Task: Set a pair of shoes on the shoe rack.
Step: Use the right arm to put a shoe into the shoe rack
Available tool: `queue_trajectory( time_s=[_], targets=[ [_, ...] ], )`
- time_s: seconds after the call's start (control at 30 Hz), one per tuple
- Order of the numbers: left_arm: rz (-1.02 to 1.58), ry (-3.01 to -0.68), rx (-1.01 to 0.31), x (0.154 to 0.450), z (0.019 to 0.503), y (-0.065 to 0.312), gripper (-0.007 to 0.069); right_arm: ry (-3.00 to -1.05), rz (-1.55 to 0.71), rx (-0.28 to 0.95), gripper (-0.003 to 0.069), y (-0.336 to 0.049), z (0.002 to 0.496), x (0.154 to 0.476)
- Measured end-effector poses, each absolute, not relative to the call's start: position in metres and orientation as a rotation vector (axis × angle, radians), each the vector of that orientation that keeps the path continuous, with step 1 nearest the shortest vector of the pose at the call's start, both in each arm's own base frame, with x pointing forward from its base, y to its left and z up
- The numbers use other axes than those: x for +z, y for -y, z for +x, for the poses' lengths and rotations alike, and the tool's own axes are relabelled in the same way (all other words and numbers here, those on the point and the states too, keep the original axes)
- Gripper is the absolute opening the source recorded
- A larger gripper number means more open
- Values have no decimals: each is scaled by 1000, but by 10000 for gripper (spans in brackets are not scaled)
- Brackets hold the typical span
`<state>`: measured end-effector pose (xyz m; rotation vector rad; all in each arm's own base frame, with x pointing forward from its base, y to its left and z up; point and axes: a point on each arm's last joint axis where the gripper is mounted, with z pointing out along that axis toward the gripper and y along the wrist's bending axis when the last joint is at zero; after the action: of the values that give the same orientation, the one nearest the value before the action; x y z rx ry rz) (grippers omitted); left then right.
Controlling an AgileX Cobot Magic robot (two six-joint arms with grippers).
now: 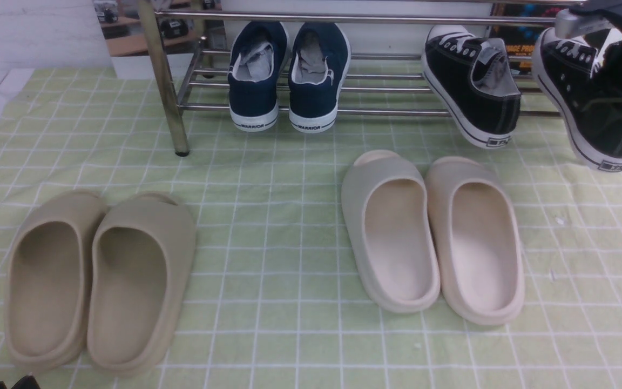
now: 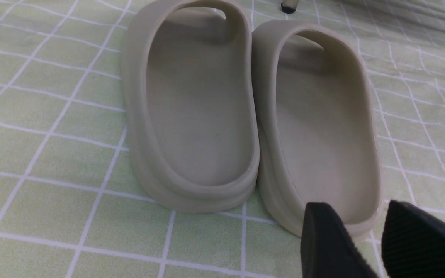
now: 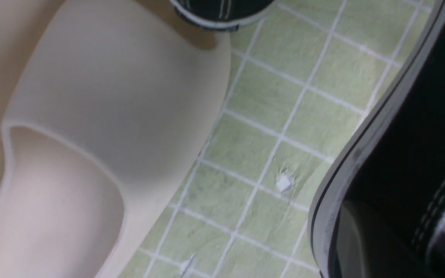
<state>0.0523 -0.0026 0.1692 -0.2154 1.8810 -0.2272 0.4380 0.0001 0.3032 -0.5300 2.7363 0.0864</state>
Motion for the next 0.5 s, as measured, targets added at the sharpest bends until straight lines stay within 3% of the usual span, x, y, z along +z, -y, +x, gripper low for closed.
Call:
queue_trajectory(
  time_s=[0.27,0.5],
  targets=[
    [-215,-1881,-227,169,52,3,239,-2633,-773,-8,22,-26,469,285],
    [-215,-1881,-227,169,52,3,239,-2487,-882,-201,23,-41,488,272]
  ],
)
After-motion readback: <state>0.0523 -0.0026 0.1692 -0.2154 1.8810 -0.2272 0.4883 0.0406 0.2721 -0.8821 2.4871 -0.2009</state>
